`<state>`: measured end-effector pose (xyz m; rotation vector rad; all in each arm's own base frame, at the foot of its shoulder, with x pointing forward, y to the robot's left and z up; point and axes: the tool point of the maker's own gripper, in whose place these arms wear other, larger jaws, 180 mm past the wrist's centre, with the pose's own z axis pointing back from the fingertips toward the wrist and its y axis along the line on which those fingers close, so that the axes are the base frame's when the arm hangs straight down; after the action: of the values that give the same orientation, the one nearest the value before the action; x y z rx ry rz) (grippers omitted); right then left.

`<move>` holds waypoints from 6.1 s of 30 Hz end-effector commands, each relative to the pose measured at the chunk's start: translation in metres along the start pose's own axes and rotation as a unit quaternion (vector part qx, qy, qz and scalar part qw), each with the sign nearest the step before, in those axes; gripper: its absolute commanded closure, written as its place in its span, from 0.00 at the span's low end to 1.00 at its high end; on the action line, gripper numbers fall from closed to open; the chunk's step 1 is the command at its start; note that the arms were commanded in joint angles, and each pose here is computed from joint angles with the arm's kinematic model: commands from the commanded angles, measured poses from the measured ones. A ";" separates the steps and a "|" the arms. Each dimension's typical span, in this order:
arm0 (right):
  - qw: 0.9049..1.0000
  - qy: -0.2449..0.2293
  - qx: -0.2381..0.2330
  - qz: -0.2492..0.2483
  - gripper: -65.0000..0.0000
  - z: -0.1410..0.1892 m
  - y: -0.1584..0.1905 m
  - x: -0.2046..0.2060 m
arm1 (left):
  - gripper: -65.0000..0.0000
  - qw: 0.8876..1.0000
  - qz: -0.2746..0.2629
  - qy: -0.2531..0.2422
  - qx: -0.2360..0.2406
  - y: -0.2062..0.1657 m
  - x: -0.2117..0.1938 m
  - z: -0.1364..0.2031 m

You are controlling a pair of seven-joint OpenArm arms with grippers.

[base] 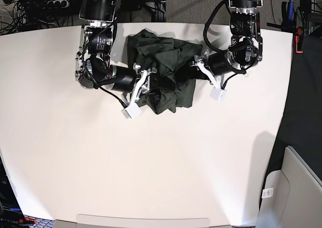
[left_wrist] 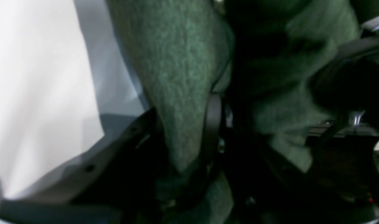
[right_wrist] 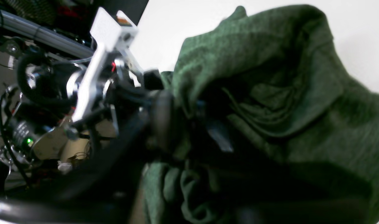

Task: Fold the T-shirt properly
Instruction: 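Fold the strip end held by the right gripper toward the left gripper, then regrasp the folded bundle edges with both grippers and press them inward, then lift and tuck the bundle edges under with both grippers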

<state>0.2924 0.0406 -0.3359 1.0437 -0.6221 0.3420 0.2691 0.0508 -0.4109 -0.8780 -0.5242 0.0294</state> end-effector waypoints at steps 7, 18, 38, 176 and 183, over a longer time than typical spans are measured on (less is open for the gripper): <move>0.999 -0.024 0.016 0.022 0.39 0.001 0.011 0.023 | 0.58 0.999 0.025 0.019 0.026 0.001 -0.009 0.010; 0.997 -0.066 0.022 -0.018 0.40 0.055 -0.013 0.015 | 0.58 0.999 0.023 0.012 0.026 0.001 -0.004 0.010; 0.990 0.086 0.071 0.083 0.53 0.011 0.048 -0.044 | 0.58 0.999 0.028 0.014 0.027 0.002 -0.006 0.009; 0.973 0.078 -0.107 0.190 0.54 0.025 -0.033 0.075 | 0.68 0.976 -0.194 -0.098 0.030 -0.047 0.062 0.080; 0.971 0.086 -0.066 0.213 0.57 -0.020 -0.006 0.115 | 0.68 0.982 -0.180 -0.048 -0.030 -0.081 0.023 0.044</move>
<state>0.3840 0.0443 -0.2966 0.7116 -0.6374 0.7266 0.2491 0.0374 -0.3306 -0.8101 -0.7272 -0.2698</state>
